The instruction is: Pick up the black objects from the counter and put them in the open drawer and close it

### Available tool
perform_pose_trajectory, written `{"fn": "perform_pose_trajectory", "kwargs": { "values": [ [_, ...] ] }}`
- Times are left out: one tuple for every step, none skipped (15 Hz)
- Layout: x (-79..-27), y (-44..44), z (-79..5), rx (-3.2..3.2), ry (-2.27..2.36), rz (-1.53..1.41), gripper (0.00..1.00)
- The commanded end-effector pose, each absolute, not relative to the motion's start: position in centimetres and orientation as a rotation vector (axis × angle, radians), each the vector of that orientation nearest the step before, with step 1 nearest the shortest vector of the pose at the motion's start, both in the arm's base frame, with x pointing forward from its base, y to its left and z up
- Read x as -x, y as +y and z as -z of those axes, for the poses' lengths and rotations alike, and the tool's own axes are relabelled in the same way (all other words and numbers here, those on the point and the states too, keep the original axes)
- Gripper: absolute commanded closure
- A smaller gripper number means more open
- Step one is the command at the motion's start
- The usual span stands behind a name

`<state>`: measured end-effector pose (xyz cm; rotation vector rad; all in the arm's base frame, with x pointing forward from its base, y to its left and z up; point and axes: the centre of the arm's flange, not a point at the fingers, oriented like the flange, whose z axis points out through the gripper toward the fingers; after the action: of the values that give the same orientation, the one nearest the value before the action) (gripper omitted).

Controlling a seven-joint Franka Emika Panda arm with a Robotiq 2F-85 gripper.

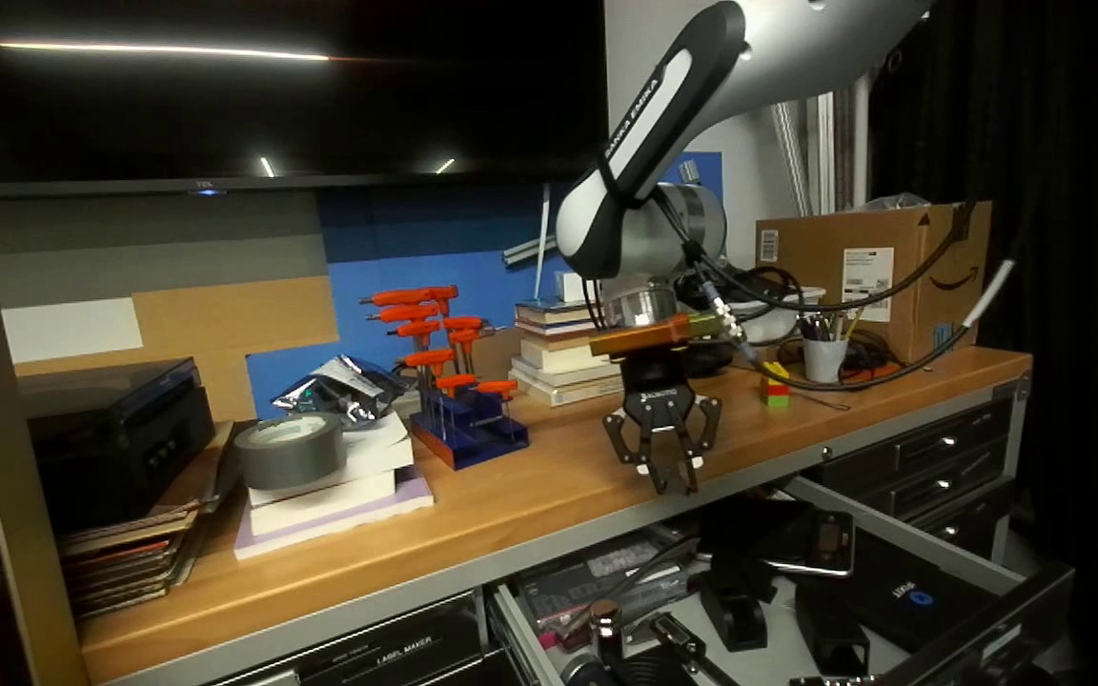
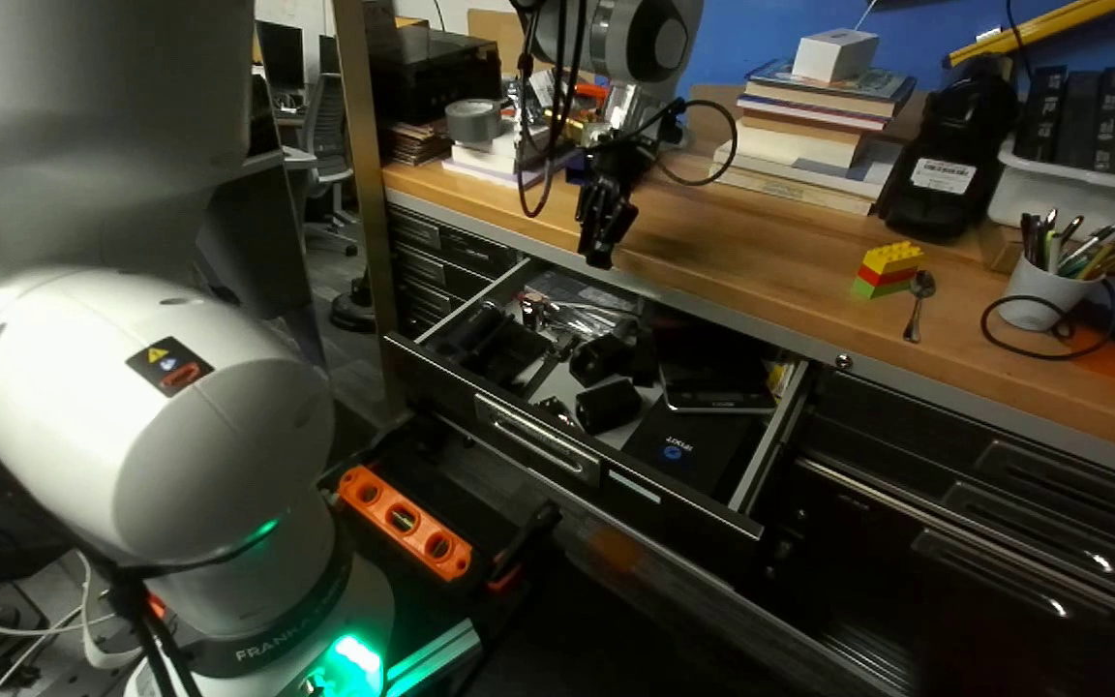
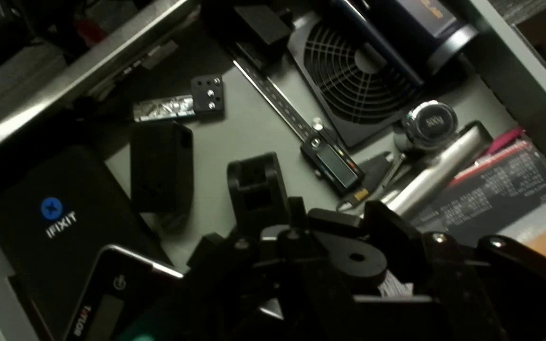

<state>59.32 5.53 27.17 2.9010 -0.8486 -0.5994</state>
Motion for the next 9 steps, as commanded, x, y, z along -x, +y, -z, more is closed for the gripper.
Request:
{"fn": "perform_pose_trajectory", "kwargs": {
  "values": [
    [-50.7, 3.1, -27.9, -2.927, -0.882, 0.689, 0.77],
    [-49.2, 2.5, -27.6, -2.918, -0.888, 0.724, 0.77],
    [-47.5, 2.0, -27.1, -2.907, -0.892, 0.77, 0.77],
    [-45.8, 1.6, -26.7, -2.893, -0.896, 0.814, 0.77],
    [-43.9, 1.2, -25.8, -2.876, -0.895, 0.87, 0.77],
    [-42.4, 0.9, -24.9, -2.863, -0.888, 0.926, 0.77],
    [-41.2, 0.9, -23.6, -2.85, -0.872, 0.993, 0.77],
    [-40.1, 1.0, -22.5, -2.833, -0.859, 1.049, 0.77],
    [-39.3, 1.3, -21.4, -2.822, -0.837, 1.105, 0.77]
  ]
}}
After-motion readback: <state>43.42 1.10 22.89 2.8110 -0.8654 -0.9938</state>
